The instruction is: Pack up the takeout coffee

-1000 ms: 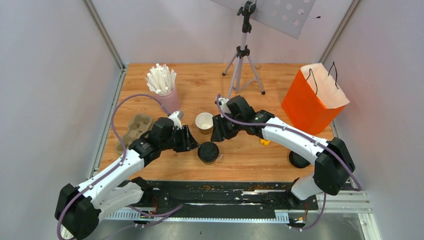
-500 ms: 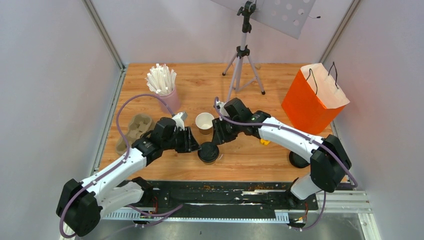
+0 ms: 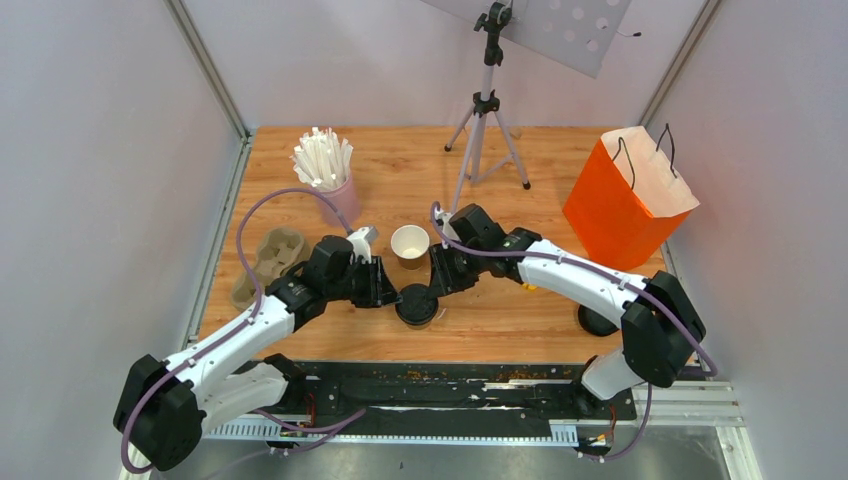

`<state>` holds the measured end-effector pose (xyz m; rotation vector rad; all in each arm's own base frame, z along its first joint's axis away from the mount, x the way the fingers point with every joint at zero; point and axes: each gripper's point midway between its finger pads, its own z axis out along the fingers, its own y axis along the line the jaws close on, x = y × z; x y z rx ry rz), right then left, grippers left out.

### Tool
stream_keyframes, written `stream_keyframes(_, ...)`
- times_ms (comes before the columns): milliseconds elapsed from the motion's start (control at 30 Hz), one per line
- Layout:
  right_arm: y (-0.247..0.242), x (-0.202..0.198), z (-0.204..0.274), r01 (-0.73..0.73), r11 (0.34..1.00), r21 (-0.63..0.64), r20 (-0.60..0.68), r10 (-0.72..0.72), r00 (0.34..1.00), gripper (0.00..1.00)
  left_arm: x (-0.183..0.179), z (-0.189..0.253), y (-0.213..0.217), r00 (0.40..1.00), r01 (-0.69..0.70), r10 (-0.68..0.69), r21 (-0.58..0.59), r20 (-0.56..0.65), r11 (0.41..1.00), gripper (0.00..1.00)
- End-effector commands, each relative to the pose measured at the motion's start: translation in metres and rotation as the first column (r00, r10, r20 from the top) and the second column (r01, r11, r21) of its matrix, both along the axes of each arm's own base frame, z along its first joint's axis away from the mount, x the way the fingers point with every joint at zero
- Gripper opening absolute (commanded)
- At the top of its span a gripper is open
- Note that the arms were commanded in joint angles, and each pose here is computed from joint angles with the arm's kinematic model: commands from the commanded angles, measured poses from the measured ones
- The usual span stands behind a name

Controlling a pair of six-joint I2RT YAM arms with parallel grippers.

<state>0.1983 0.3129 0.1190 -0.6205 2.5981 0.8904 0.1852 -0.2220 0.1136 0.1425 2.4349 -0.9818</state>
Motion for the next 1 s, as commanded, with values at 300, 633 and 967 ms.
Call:
stream_keyframes(300, -0.018, 0.002, -0.018, 0.028, 1.0, -0.001, 0.034, -0.028, 0.999, 0.24, -0.004, -0.026, 0.013, 1.0, 0.003, -0.001, 0.084, -0.022, 0.996, 0.33)
stream_keyframes(633, -0.018, 0.001, -0.028, 0.008, 1.0, 0.028, 0.055, -0.009, 0.998, 0.24, -0.023, -0.055, 0.035, 0.989, -0.025, 0.053, 0.199, -0.135, 0.98, 0.31)
stream_keyframes(967, 0.002, 0.018, 0.008, -0.033, 0.995, 0.099, 0.13, 0.02, 0.991, 0.31, -0.027, -0.005, 0.008, 0.985, -0.114, 0.101, -0.086, -0.14, 0.99, 0.33)
